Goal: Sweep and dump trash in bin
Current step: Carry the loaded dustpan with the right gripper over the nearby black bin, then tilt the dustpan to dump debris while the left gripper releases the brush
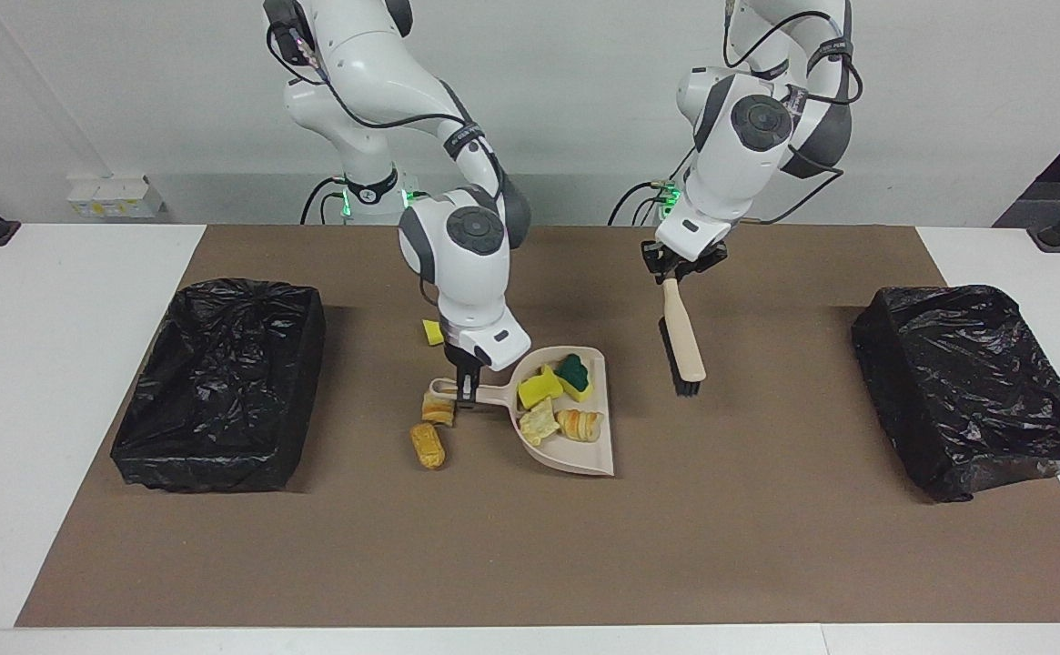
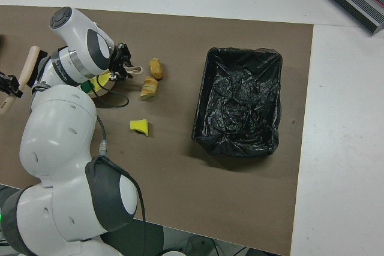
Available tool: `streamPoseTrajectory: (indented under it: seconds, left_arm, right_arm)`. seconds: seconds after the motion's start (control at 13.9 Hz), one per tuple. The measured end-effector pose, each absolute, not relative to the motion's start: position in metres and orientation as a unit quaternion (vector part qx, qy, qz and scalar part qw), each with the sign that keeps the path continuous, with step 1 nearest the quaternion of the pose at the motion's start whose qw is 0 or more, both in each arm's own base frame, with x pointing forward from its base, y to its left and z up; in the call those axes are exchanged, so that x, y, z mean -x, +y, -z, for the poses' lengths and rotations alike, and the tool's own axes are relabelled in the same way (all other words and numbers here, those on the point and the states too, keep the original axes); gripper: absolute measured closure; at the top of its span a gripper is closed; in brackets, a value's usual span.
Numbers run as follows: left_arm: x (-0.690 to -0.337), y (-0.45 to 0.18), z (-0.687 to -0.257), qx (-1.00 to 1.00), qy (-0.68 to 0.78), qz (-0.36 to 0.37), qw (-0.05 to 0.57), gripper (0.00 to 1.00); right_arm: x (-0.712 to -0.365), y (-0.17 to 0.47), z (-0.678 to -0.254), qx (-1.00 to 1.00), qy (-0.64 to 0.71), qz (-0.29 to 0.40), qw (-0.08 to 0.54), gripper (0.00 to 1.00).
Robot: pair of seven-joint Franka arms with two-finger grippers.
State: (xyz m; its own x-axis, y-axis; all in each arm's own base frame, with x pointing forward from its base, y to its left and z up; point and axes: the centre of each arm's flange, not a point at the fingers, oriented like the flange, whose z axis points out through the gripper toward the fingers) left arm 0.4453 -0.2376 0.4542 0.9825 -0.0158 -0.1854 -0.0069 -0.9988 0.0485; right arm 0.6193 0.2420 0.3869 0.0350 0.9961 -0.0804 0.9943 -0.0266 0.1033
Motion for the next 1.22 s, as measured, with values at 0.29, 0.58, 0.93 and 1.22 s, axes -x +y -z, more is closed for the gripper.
streamPoseTrajectory:
  seconds: [0.29, 0.58, 0.93, 1.22]
  left_arm:
    - [-0.376, -0.266, -0.431, -0.994, -0.013, 0.109, -0.003, 0.73]
    - [-0.318, -0.310, -0.392, -0.996, -0.010, 0.088, -0.010, 0.73]
    - [-0.277, -0.329, -0.355, -0.995, 0.025, 0.092, 0.022, 0.73]
    - [-0.267, -0.327, -0.341, -0.994, 0.039, 0.095, 0.028, 0.73]
  right_arm:
    - [-0.613, 0.142, -0.443, -0.714, 0.697, -0.013, 0.065, 0.68]
    - [-0.604, 0.028, -0.489, -0.713, 0.698, -0.001, 0.071, 0.68]
    - [-0.585, -0.109, -0.525, -0.709, 0.697, 0.000, 0.106, 0.68]
    - [-0.573, -0.183, -0.528, -0.688, 0.706, 0.039, 0.163, 0.68]
